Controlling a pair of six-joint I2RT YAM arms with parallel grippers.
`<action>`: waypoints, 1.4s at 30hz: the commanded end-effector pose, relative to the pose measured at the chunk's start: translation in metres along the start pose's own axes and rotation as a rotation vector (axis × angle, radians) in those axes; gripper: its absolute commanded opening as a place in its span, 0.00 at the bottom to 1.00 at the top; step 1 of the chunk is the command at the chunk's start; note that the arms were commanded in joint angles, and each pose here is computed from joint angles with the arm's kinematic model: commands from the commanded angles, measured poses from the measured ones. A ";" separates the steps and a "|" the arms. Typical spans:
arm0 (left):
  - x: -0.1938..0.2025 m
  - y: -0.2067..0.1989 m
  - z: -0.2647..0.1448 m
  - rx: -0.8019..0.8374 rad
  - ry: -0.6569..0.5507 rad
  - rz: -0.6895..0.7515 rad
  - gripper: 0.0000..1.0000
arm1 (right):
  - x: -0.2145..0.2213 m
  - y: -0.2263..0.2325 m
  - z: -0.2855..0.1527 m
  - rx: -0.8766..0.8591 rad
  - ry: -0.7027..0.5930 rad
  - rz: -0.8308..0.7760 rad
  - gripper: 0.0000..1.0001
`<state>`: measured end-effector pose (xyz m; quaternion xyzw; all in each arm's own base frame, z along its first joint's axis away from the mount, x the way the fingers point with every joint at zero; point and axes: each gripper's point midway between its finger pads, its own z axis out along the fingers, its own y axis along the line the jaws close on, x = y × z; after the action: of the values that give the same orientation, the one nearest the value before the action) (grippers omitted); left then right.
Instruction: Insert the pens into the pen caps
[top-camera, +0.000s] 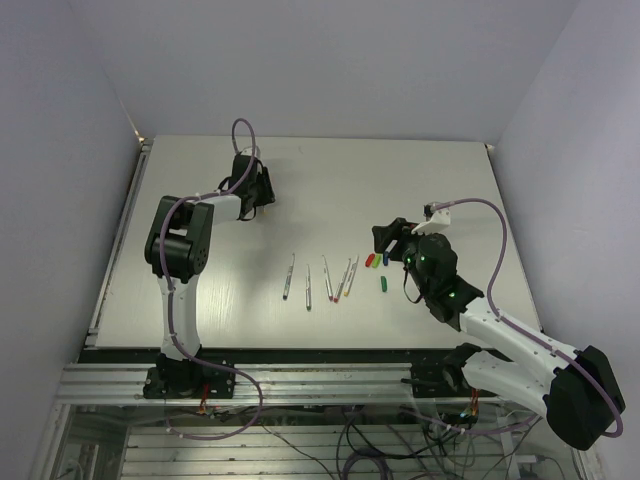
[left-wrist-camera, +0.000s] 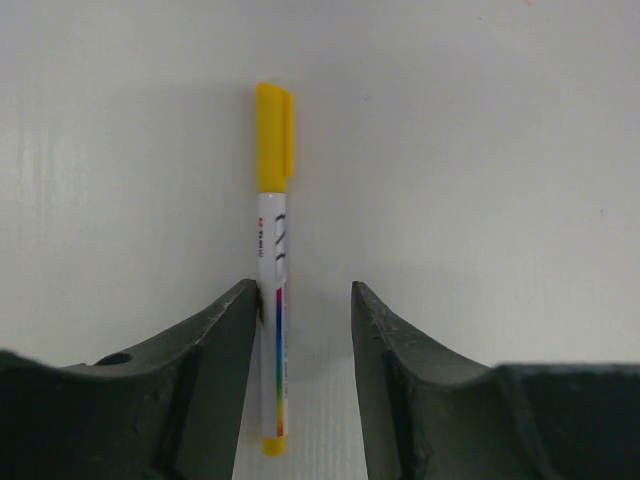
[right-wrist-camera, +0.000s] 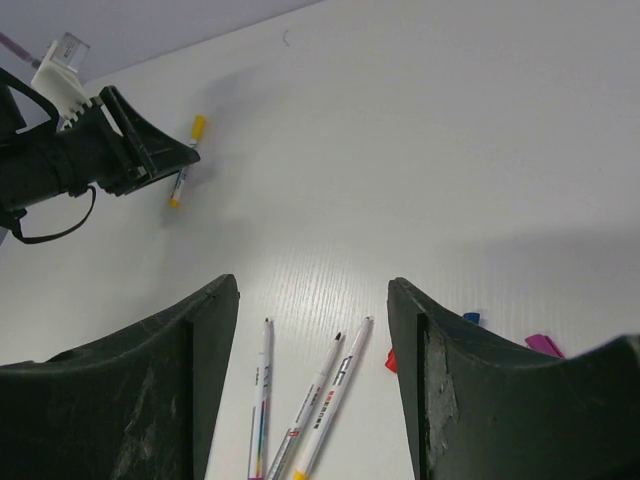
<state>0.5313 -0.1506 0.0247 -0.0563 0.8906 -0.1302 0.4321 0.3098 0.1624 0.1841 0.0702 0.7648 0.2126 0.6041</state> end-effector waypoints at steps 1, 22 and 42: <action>-0.006 0.011 -0.006 -0.050 -0.002 -0.002 0.54 | -0.001 -0.004 -0.001 0.015 -0.007 0.002 0.61; 0.027 -0.004 -0.116 0.004 -0.054 0.040 0.77 | 0.008 -0.037 0.008 0.164 -0.028 0.032 0.84; 0.122 -0.069 -0.194 0.155 0.041 0.172 0.73 | 0.040 -0.061 -0.012 0.188 -0.013 0.095 0.62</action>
<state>0.3091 -0.2032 0.0746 0.0551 0.8822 -0.1723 0.4347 0.2942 0.1190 0.1118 0.1456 0.7922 0.1474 0.5740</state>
